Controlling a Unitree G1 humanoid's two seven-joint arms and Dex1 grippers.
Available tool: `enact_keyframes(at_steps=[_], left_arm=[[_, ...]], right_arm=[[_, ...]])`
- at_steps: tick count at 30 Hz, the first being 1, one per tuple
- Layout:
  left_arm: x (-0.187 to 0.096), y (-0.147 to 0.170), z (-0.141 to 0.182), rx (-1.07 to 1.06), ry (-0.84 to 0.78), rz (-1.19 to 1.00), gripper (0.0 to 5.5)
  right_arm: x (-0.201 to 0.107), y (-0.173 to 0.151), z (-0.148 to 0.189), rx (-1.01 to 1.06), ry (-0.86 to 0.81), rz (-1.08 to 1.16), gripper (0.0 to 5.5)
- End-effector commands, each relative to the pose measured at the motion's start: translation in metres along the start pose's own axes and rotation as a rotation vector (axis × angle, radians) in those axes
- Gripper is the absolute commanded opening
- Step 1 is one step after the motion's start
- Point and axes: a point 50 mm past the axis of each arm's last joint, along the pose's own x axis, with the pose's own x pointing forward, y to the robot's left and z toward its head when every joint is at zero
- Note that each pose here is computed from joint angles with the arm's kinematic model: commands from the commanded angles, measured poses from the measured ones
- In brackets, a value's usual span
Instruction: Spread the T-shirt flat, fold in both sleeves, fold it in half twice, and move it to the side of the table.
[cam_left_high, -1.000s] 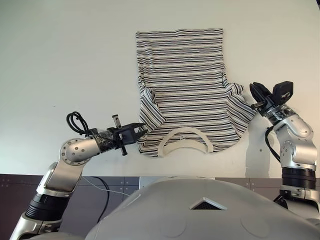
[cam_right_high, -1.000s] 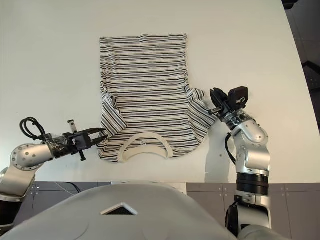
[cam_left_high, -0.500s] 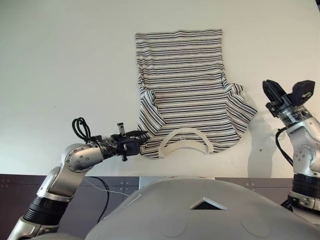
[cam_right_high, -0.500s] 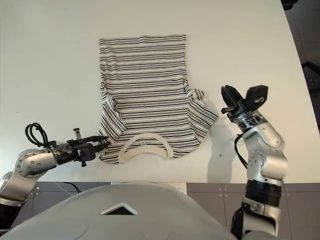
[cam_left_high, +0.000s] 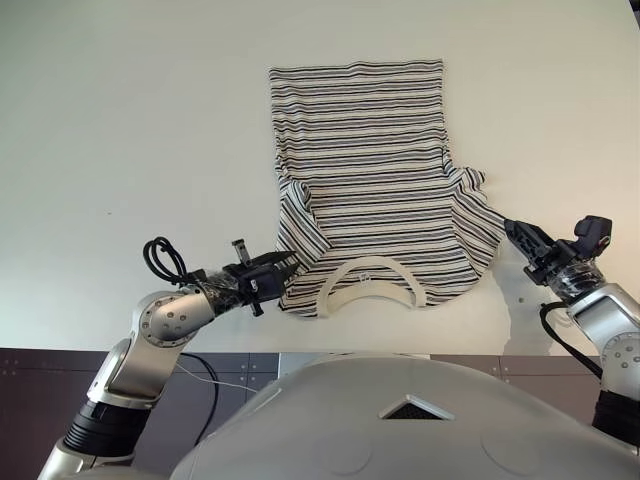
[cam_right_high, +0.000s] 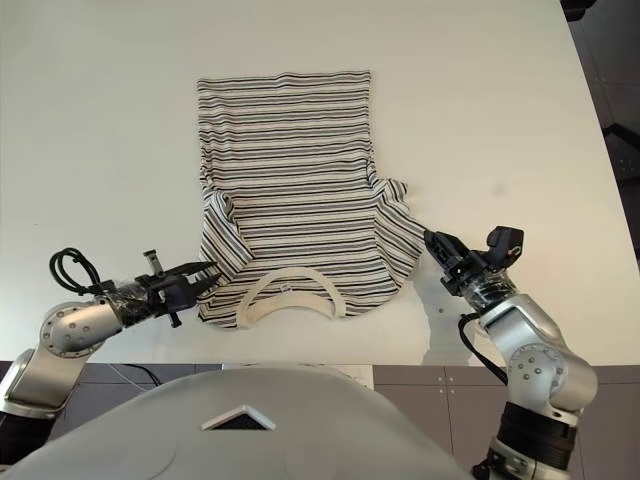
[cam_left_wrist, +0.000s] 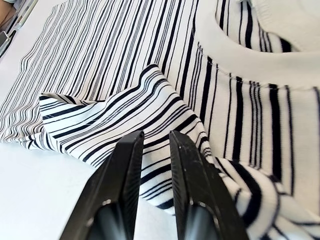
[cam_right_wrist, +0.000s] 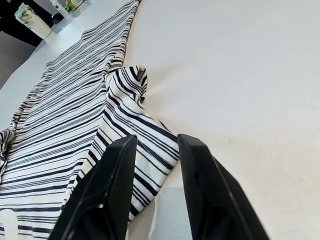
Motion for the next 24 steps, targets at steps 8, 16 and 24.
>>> enact_keyframes(at_steps=[8,16,24], left_arm=[[0.003,-0.005,-0.007,0.032,0.016,-0.017,0.95],[0.001,-0.006,-0.016,0.028,0.037,-0.014,0.95],[0.003,-0.006,-0.015,0.032,0.032,0.001,0.95]], right_arm=[[0.013,0.005,-0.011,0.056,0.023,0.01,1.49],[0.015,0.011,-0.01,0.112,0.004,0.023,1.49],[0.014,0.016,-0.001,0.095,-0.066,0.033,0.12]])
